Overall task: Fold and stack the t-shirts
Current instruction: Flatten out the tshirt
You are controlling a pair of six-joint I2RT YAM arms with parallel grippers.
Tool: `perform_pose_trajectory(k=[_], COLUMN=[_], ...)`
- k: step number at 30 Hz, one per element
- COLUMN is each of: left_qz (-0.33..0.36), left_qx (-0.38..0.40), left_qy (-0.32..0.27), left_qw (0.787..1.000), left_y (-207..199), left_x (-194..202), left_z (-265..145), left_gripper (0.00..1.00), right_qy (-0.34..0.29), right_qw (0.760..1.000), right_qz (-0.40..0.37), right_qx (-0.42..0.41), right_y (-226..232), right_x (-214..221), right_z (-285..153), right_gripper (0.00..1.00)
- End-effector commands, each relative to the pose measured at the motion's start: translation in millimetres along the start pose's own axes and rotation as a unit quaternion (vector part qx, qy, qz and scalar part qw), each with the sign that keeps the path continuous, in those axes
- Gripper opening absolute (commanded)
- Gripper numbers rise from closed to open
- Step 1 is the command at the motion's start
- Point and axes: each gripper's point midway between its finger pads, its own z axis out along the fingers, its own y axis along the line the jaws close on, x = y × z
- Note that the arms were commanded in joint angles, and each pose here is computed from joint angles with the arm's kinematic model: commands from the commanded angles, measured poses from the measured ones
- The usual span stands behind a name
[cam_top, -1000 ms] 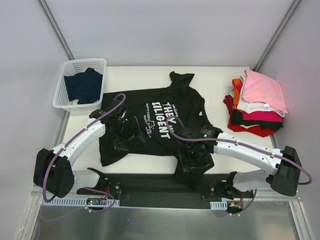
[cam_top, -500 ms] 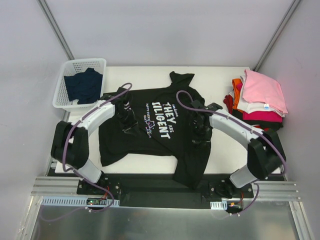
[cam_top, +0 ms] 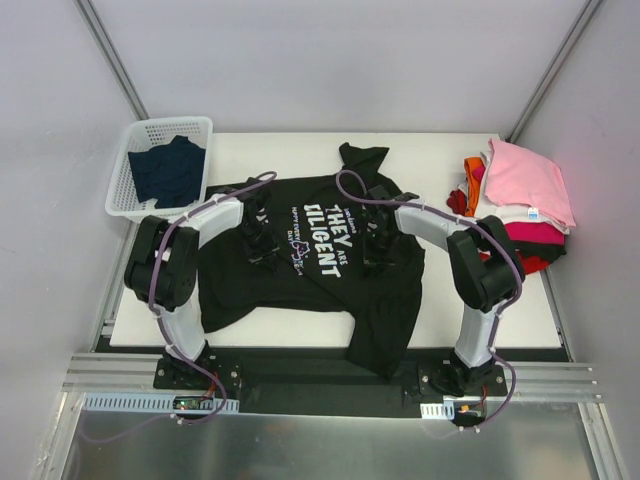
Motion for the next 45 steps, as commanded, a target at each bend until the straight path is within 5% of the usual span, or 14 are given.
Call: perform_pose_trajectory(k=[1,23,31,43,45], left_qz=[0.024,0.069,0.078,0.069,0.069], left_qx=[-0.002,0.060,0.063,0.020,0.015], left_qy=[-0.021,0.050,0.082,0.090,0.087], left_qw=[0.999,0.995,0.992,0.993,0.994], left_y=[-8.9,-81.8,-95.7,-58.7,-56.4], left_x=[-28.6,-94.5,-77.1,-40.3,-39.3], left_z=[0.2,51.8,60.8,44.1,42.0], left_gripper=[0.00,0.03,0.04,0.09,0.19], right_qy=[-0.019,-0.019,-0.010,-0.011,-0.009], right_qw=[0.998,0.993,0.989,0.988,0.989], right_qz=[0.006,0.119,0.149,0.157,0.149], right_qx=[-0.055,-0.017,0.019,-0.003,-0.025], right_y=[10.1,-80.4,-110.3,-119.5,-112.2], right_x=[-24.6,-62.5,-51.0,-62.6,-63.8], right_z=[-3.2,-21.2,-26.8,-33.3,-35.3], right_gripper=[0.01,0.01,0.01,0.01,0.04])
